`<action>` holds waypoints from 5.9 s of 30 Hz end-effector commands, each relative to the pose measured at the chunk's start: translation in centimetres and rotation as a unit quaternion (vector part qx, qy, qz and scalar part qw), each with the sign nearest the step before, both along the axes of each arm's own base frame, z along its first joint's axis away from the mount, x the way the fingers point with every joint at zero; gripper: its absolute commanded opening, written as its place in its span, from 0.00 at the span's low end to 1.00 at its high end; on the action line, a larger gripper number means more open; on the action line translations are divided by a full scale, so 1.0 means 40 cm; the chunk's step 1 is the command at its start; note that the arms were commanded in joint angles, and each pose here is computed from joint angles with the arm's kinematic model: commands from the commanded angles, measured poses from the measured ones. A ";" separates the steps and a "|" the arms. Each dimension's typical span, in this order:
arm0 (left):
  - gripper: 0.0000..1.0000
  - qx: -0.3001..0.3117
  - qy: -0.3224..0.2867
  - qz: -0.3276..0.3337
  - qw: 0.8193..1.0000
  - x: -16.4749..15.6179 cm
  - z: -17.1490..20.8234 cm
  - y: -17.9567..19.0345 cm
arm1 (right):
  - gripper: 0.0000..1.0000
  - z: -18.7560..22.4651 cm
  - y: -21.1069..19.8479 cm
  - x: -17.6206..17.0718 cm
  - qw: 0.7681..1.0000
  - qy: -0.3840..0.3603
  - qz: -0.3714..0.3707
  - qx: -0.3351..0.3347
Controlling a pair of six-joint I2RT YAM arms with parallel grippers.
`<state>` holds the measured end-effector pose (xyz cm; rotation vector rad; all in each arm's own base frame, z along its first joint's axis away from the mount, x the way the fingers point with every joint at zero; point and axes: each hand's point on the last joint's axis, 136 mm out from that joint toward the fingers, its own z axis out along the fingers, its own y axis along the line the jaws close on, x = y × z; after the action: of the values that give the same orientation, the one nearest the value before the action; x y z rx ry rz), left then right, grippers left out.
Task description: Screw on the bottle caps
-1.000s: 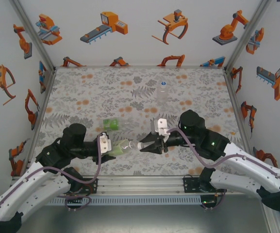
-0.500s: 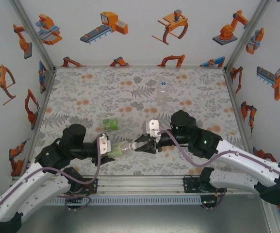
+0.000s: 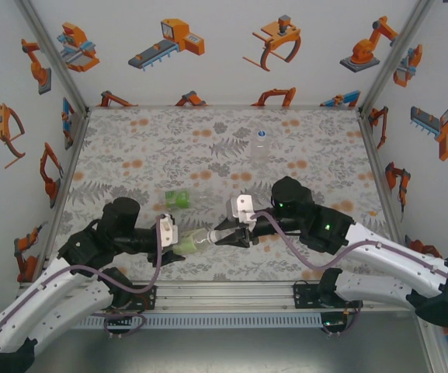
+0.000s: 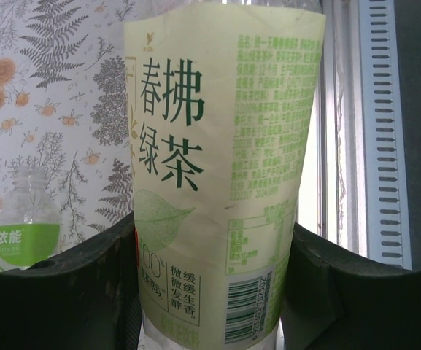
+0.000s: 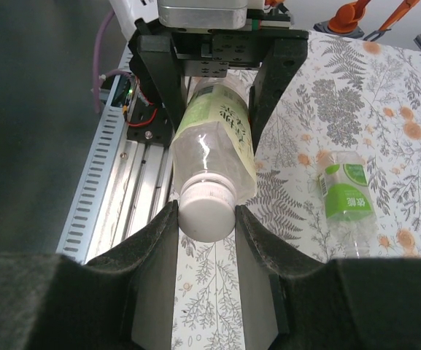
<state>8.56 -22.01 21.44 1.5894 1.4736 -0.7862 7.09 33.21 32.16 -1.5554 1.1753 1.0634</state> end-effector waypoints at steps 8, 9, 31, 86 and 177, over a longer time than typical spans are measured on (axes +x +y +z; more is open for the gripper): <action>0.00 -0.032 0.000 -0.030 0.999 -0.023 0.053 -0.016 | 0.00 0.039 0.005 -0.018 0.999 -0.029 0.017 0.010; 0.00 -0.035 -0.002 -0.028 0.999 -0.021 0.057 -0.016 | 0.00 0.039 0.007 -0.012 1.000 -0.017 0.009 0.009; 0.00 -0.051 -0.038 0.007 0.998 0.035 0.093 -0.037 | 0.00 -0.139 -0.027 0.189 0.681 0.612 -0.401 -0.017; 0.00 -0.027 -0.017 -0.043 0.999 0.013 0.041 -0.053 | 0.54 0.099 -0.087 0.046 0.992 -0.002 -0.107 -0.059; 0.00 -0.032 -0.010 -0.053 0.998 -0.002 0.045 -0.058 | 0.38 0.044 -0.026 -0.034 0.997 -0.080 0.003 -0.003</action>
<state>8.71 -24.18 22.30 1.6431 1.3805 -0.8542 5.83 31.94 33.85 -1.6329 1.0682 0.9115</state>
